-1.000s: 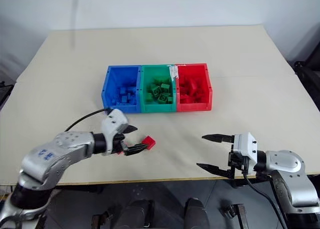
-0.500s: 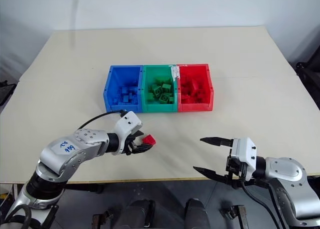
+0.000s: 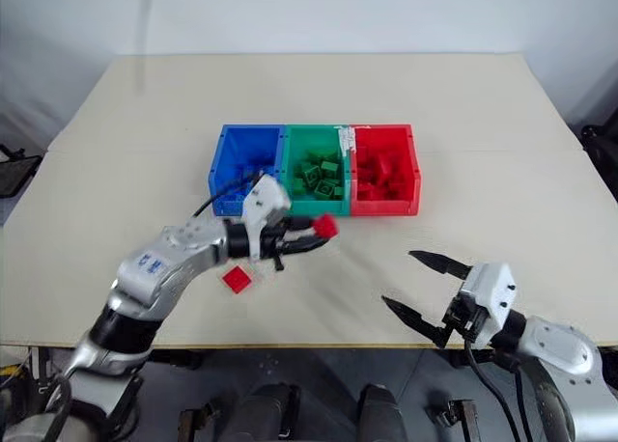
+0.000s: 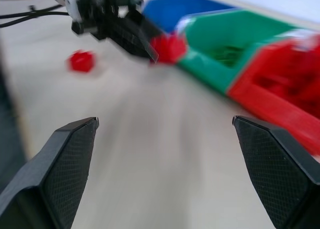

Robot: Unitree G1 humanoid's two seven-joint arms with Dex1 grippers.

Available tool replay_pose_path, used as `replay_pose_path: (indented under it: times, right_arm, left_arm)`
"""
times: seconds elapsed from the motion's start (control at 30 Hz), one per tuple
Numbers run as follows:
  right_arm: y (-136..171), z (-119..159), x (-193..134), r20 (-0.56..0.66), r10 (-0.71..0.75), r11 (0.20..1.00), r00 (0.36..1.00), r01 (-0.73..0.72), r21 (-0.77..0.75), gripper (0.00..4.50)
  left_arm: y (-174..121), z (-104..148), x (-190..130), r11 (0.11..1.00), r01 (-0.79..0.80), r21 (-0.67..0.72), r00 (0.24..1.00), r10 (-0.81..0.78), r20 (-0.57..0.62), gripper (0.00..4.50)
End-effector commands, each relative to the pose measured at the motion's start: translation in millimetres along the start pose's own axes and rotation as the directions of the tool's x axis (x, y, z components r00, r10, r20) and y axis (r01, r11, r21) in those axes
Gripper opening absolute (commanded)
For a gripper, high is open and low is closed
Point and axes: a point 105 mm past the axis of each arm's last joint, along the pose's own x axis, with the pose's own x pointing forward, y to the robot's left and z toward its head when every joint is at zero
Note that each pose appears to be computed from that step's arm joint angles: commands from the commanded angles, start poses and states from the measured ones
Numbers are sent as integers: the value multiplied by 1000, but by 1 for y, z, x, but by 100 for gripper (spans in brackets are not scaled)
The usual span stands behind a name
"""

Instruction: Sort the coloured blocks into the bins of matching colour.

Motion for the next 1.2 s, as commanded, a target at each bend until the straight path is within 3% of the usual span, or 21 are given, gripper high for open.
replay_pose_path:
  times: [0.03,0.2,0.47,0.5,0.63,0.77,0.97,1.13,1.2]
  right_arm:
    - [-8,16,-6,55,-154,988,987,155,-24,450]
    - [-21,25,-24,103,-402,915,910,404,4,450]
    - [-13,19,-31,66,-484,874,873,485,-9,450]
    - [-13,19,-31,66,-486,873,872,487,-10,450]
    - [-10,17,-22,71,-451,892,890,453,-7,450]
    - [-9,16,-6,89,-366,930,926,368,-10,450]
    - [-2,17,17,110,-123,990,986,129,-48,450]
    - [2,16,33,114,85,995,990,-79,-60,450]
    - [7,16,41,96,241,968,966,-233,-90,450]
  left_arm:
    - [11,23,29,982,14,188,994,-34,105,151]
    - [39,31,71,967,-79,244,992,53,113,151]
    - [60,33,89,966,-157,206,983,134,122,151]
    - [60,33,90,967,-154,201,984,131,121,224]
    - [56,36,84,975,-95,200,986,65,154,344]
    - [55,30,58,966,-53,255,984,7,177,446]
    - [48,12,-15,967,-45,250,979,-7,202,446]
    - [17,-15,-84,952,16,306,984,-70,164,446]
    - [13,-42,-129,973,-83,214,993,63,99,446]
